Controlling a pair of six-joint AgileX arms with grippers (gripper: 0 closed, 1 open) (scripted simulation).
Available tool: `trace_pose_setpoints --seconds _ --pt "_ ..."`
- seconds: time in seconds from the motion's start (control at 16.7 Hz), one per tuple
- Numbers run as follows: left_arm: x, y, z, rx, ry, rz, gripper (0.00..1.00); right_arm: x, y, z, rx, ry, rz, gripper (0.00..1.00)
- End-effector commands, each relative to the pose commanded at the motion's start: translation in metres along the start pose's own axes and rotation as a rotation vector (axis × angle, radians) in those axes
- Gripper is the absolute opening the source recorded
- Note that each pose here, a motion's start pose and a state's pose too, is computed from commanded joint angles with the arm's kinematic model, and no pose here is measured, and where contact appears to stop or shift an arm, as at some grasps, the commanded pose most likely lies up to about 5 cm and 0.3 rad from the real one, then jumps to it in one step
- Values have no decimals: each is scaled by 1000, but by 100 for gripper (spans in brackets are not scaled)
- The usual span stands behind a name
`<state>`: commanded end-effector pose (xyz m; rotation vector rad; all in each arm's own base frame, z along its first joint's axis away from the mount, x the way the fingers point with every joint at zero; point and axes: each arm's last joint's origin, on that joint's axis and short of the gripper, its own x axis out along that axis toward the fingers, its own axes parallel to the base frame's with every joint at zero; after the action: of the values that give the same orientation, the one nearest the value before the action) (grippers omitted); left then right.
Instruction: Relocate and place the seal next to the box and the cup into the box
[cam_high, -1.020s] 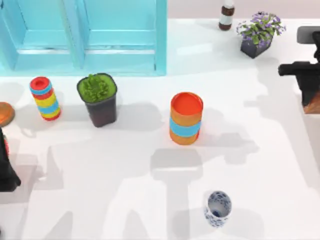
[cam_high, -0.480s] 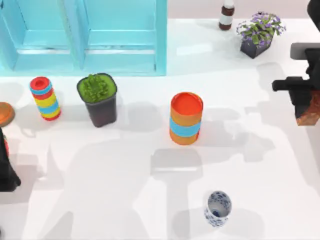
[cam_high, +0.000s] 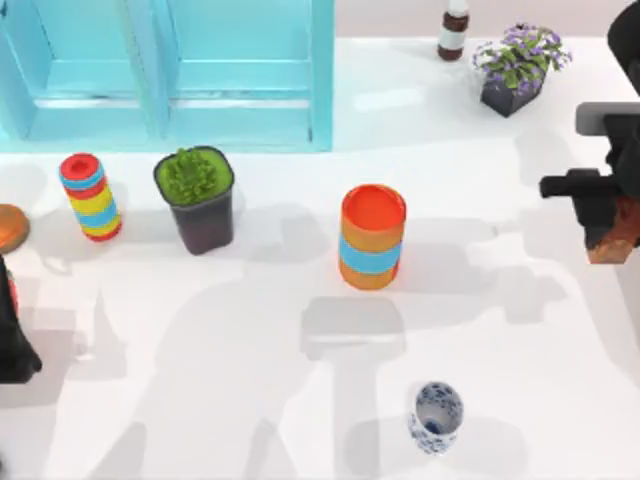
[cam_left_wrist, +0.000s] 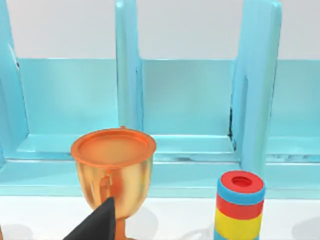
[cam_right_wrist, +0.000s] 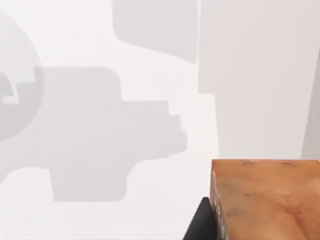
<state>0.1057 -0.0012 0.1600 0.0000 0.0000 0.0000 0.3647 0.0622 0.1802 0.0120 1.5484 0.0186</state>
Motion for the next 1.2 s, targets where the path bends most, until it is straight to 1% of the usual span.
trace_pose_setpoints --seconds 0.72,0.78,1.2 --pt "0 0 0 0 0 0 100 0 0 0 0 0 0 98" --pt "0 0 0 0 0 0 100 0 0 0 0 0 0 100" --pt "0 0 0 0 0 0 100 0 0 0 0 0 0 100"
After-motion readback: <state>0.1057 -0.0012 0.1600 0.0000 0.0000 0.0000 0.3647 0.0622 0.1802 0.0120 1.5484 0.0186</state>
